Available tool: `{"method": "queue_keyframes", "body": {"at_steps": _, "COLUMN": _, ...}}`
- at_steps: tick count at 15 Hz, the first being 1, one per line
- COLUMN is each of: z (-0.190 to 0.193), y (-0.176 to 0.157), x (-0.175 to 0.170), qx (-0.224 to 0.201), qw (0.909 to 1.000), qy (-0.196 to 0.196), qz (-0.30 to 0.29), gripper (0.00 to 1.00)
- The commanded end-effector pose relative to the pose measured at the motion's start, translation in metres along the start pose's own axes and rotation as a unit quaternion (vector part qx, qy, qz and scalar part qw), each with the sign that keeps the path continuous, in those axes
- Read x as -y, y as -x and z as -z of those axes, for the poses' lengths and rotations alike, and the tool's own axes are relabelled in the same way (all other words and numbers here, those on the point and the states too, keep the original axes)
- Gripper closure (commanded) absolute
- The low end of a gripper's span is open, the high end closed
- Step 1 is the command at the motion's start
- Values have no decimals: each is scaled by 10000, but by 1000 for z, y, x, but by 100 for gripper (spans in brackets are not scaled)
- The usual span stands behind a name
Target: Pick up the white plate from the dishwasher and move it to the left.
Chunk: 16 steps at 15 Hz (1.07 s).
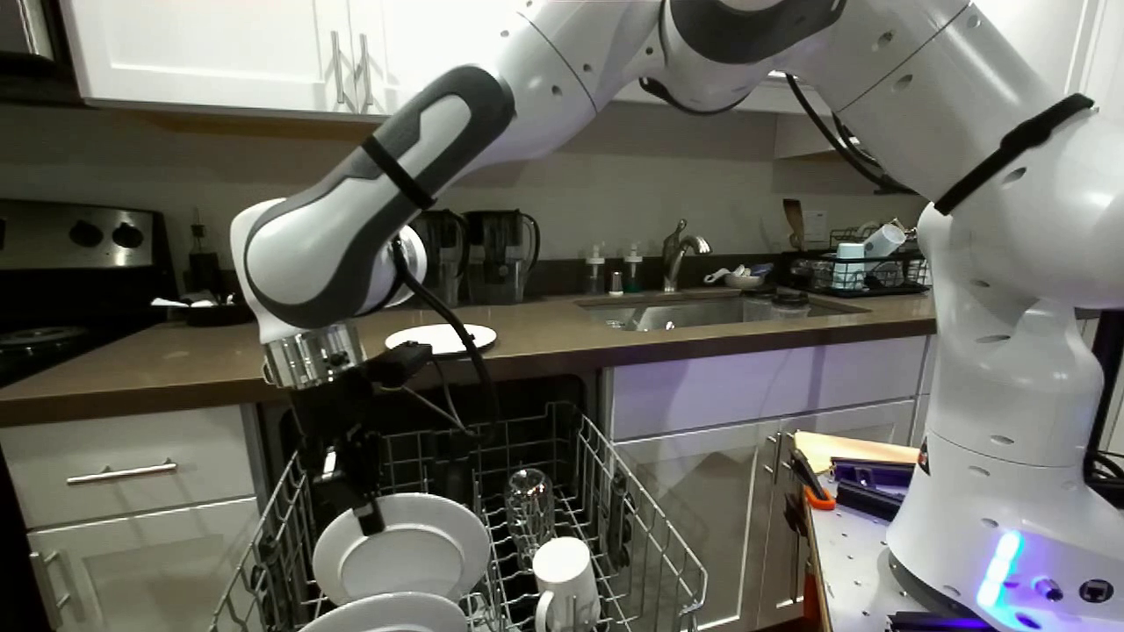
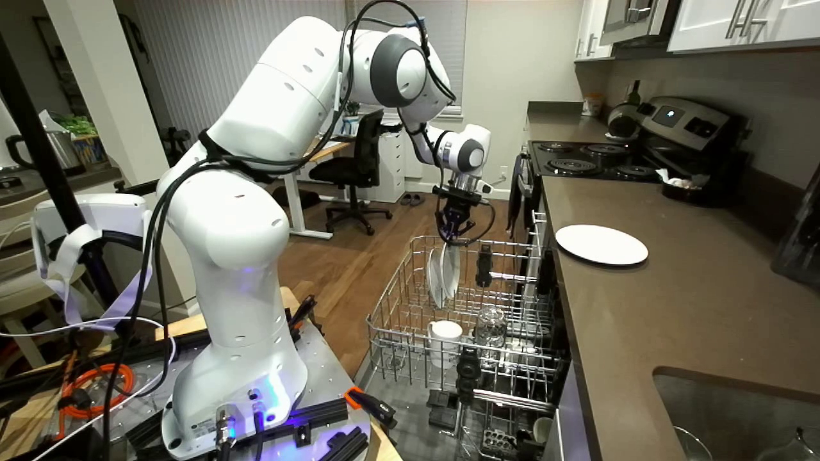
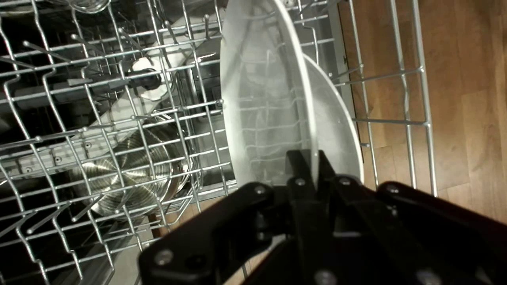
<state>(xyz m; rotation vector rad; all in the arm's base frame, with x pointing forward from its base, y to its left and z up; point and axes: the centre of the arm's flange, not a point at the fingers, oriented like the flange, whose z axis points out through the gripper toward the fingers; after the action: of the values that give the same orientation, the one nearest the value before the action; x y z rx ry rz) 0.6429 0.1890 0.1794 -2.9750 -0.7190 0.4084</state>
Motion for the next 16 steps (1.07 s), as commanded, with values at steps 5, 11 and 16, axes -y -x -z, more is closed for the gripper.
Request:
{"method": "queue_keyframes", "body": {"at_steps": 5, "z": -4, "y": 0, "x": -1, "qx": 30, "qw": 10000, "qy": -12, "qz": -9, "gripper": 93}}
{"method": "queue_keyframes", "body": {"at_steps": 11, "z": -4, "y": 0, "x": -1, "qx": 30, "qw": 10000, "qy": -12, "qz": -9, "gripper": 93}}
{"method": "queue_keyframes", "body": {"at_steps": 16, "z": -4, "y": 0, "x": -1, "qx": 30, "qw": 10000, "qy": -12, "qz": -9, "gripper": 93}}
